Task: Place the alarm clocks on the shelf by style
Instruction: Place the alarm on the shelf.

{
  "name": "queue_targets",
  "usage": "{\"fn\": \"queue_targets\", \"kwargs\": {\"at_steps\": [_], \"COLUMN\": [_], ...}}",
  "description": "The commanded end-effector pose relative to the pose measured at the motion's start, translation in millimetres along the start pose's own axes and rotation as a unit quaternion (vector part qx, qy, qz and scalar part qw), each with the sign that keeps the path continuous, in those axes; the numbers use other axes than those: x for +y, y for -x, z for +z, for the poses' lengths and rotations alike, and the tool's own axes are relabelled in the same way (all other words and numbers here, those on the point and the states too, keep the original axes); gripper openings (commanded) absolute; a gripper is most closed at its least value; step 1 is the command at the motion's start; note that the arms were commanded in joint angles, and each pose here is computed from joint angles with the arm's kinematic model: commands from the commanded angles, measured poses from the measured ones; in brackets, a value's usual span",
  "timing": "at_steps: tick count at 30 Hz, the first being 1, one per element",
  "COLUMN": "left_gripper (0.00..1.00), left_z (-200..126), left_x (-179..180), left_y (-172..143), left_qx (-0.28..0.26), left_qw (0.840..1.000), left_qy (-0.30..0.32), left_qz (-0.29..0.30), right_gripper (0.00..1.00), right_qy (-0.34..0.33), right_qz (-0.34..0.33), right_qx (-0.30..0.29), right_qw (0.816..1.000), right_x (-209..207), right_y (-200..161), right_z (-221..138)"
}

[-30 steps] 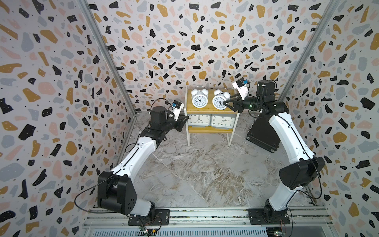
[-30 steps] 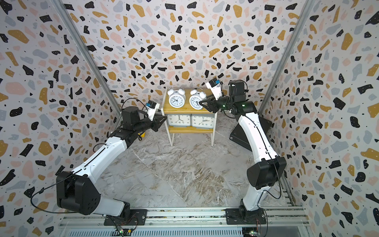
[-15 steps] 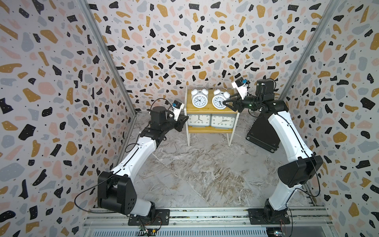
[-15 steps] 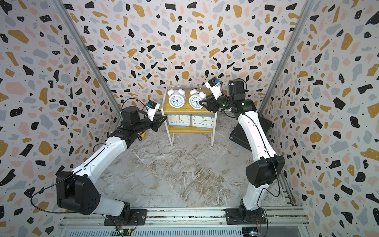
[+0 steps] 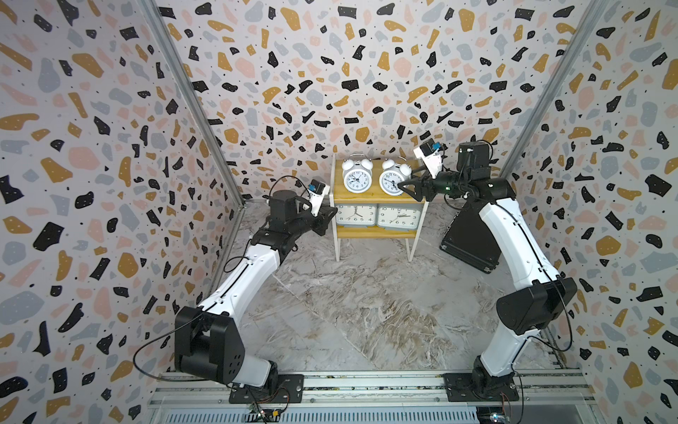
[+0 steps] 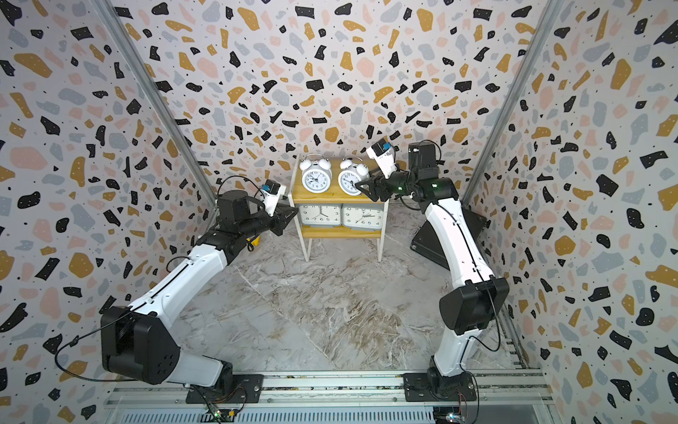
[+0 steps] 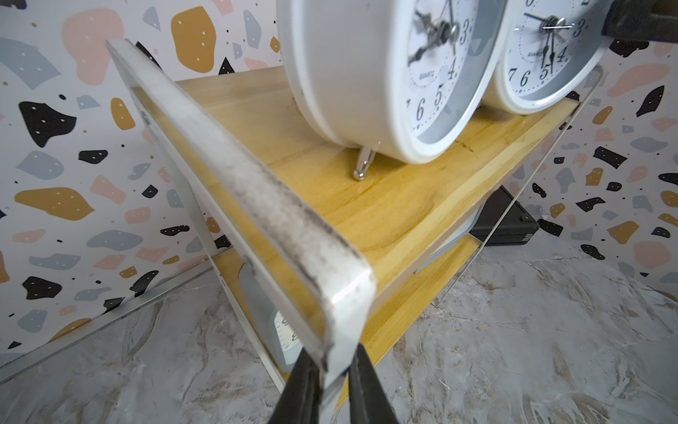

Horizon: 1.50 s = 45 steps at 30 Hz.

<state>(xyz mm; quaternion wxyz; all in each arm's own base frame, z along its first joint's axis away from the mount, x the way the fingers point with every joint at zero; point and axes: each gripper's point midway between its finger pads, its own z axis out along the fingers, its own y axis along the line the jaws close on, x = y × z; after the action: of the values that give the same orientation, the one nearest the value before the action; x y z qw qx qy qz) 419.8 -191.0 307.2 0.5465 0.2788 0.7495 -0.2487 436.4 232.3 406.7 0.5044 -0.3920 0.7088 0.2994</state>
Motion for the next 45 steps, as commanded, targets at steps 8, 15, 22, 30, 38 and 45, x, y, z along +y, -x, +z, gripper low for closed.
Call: {"fn": "queue_targets", "kwargs": {"at_steps": [8,15,22,30,38,45], "left_gripper": [0.19,0.19,0.18,0.19,0.32,0.72], "left_z": [-2.0,-3.2,-3.6,-4.4,-6.9,-14.8], "left_x": [0.8,0.3,0.0,-1.0,-0.6,-6.8], "left_y": [16.2,17.2,17.0,17.9,21.3,29.3], "left_qx": [-0.017,-0.019,-0.018,-0.019,-0.019,-0.031], "left_qw": [1.0,1.0,1.0,1.0,1.0,0.999], "left_qy": [-0.004,-0.004,-0.004,-0.006,-0.001,-0.007], "left_qz": [0.011,0.011,0.012,0.012,0.016,0.024], "right_gripper": [0.72,0.72,0.73,0.73,0.77,0.8], "right_qy": [-0.059,-0.073,-0.086,-0.081,-0.079,-0.084], "right_qz": [-0.038,-0.038,-0.041,-0.038,-0.041,-0.051], "right_qx": [-0.01,-0.005,-0.007,-0.006,-0.022,-0.042], "right_qw": [0.998,0.997,0.995,0.996,0.996,0.994], "right_x": [-0.7,-5.1,-7.8,-5.7,0.6,11.7], "right_y": [11.3,7.8,8.0,7.1,15.5,21.3], "right_z": [-25.1,-25.8,-28.1,-28.1,-34.7,-47.9]}}
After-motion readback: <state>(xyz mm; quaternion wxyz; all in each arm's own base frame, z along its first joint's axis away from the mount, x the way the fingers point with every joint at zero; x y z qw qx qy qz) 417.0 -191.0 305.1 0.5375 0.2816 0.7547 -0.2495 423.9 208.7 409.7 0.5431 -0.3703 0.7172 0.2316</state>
